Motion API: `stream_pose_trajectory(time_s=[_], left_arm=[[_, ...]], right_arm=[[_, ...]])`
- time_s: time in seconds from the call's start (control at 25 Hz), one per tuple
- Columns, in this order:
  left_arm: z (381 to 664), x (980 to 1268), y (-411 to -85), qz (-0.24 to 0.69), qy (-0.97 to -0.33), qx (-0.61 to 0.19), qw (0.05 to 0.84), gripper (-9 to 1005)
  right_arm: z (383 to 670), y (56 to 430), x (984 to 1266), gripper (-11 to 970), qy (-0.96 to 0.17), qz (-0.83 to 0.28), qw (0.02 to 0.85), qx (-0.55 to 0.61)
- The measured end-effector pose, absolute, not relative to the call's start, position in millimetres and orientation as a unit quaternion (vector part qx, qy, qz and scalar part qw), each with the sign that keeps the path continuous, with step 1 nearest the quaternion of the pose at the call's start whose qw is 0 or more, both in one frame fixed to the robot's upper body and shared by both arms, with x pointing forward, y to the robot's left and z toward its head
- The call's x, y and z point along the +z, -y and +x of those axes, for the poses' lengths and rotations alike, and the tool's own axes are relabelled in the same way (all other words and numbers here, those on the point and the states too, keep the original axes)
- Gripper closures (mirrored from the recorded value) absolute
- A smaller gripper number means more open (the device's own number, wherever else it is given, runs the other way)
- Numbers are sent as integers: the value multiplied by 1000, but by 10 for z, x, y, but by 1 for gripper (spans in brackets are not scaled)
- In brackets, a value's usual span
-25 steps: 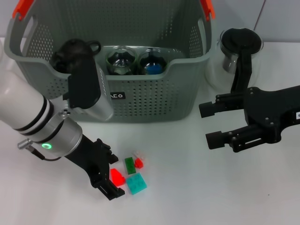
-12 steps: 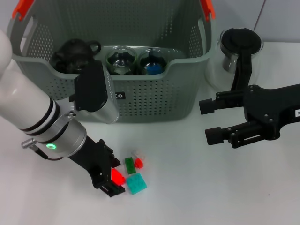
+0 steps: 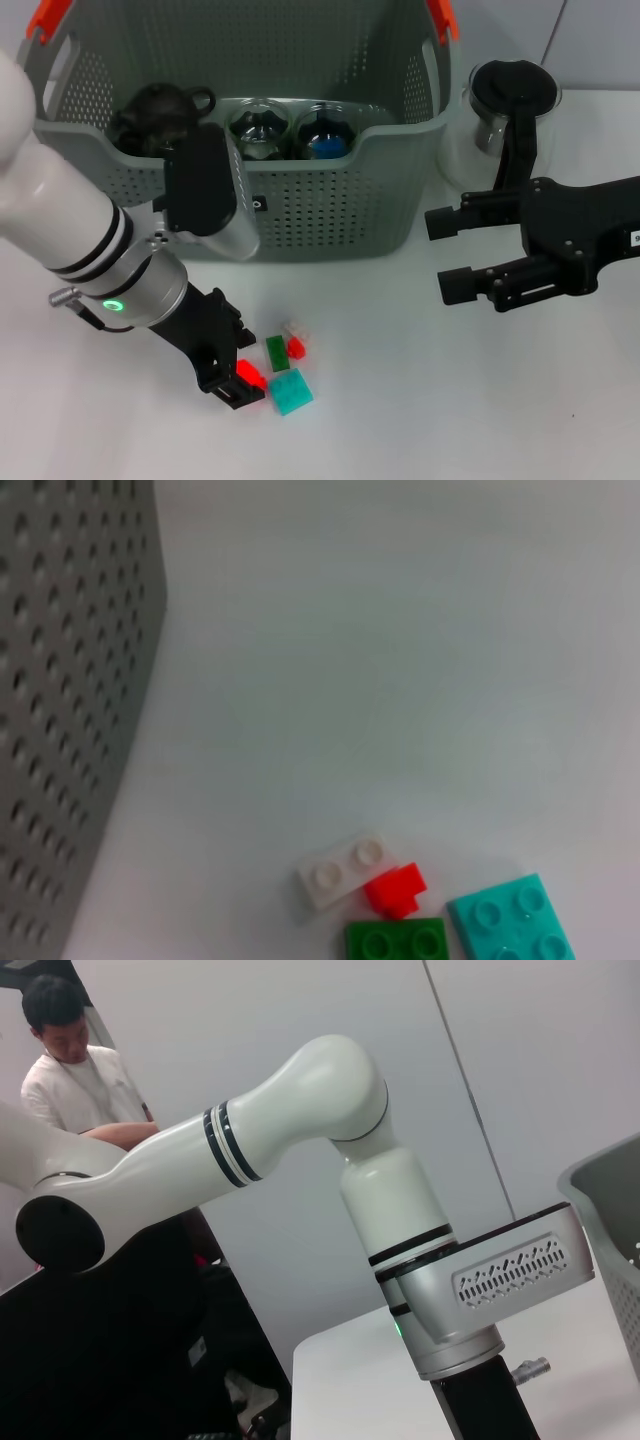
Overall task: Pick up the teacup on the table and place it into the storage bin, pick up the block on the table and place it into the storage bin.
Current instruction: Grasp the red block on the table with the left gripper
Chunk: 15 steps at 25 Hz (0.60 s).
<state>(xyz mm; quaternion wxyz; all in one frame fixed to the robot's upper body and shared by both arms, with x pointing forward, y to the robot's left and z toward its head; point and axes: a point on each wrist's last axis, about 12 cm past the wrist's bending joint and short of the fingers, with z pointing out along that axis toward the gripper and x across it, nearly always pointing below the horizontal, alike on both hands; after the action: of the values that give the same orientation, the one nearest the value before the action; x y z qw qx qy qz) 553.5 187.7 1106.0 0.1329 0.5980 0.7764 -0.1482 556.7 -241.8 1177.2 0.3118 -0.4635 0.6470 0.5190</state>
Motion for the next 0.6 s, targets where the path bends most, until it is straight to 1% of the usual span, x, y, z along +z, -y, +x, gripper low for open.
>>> stream_pose_trajectory(time_s=[0.24, 0.6], left_arm=[[5520, 11056, -1827, 612, -769, -133, 128, 309], [5523, 11065, -1815, 611, -770, -131, 128, 327]], right_arm=[[5570, 2445, 11786, 78, -646, -459, 318, 520], [5574, 2446, 11789, 79, -646, -458, 321, 520]])
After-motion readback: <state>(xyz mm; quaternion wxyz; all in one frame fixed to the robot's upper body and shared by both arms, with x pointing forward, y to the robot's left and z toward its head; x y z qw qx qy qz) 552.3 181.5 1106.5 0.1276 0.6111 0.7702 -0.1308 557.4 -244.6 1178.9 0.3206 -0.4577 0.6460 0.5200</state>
